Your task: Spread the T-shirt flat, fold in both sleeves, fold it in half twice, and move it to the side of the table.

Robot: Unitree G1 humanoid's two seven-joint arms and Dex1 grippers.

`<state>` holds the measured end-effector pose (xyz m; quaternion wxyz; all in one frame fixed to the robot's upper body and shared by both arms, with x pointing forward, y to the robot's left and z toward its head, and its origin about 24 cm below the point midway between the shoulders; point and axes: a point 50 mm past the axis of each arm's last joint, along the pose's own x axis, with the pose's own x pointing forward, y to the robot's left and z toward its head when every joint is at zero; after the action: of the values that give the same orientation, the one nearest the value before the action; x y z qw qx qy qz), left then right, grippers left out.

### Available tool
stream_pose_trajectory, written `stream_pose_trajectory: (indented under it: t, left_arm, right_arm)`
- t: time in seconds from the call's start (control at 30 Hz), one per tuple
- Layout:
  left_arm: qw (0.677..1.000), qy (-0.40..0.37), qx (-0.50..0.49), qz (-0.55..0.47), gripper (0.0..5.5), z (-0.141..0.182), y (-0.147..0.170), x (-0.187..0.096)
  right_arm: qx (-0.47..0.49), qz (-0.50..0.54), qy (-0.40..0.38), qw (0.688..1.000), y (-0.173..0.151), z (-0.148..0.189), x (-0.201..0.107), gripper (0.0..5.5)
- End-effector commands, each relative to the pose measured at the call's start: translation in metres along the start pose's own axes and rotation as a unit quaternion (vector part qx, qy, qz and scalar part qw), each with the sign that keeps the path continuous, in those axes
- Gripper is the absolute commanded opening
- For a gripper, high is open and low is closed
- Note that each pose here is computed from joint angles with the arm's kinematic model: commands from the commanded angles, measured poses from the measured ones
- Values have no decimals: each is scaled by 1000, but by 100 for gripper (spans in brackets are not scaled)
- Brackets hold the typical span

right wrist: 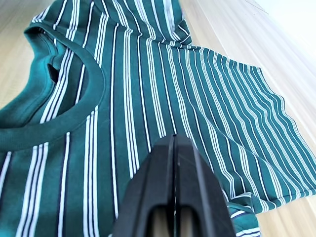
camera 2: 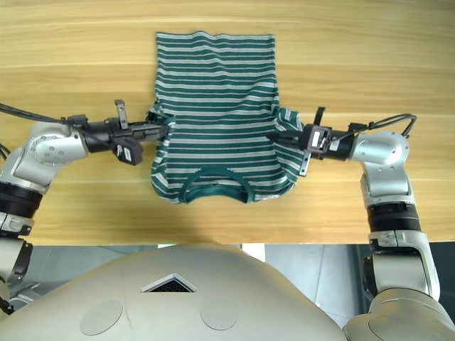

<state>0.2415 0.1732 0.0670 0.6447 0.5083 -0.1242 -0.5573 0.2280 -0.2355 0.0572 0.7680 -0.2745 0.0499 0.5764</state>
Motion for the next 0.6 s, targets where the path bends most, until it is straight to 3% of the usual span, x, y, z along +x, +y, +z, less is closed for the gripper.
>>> stream_pose_trajectory:
  t: [0.03,0.6]
  left_arm:
    - [1000,21,2,-23,4,-8,-3,8]
    - [999,16,-19,-39,4,-10,-19,34]
  right_arm:
    - [-16,4,0,1000,0,3,2,0]
    - [-25,6,-6,1000,2,8,4,0]
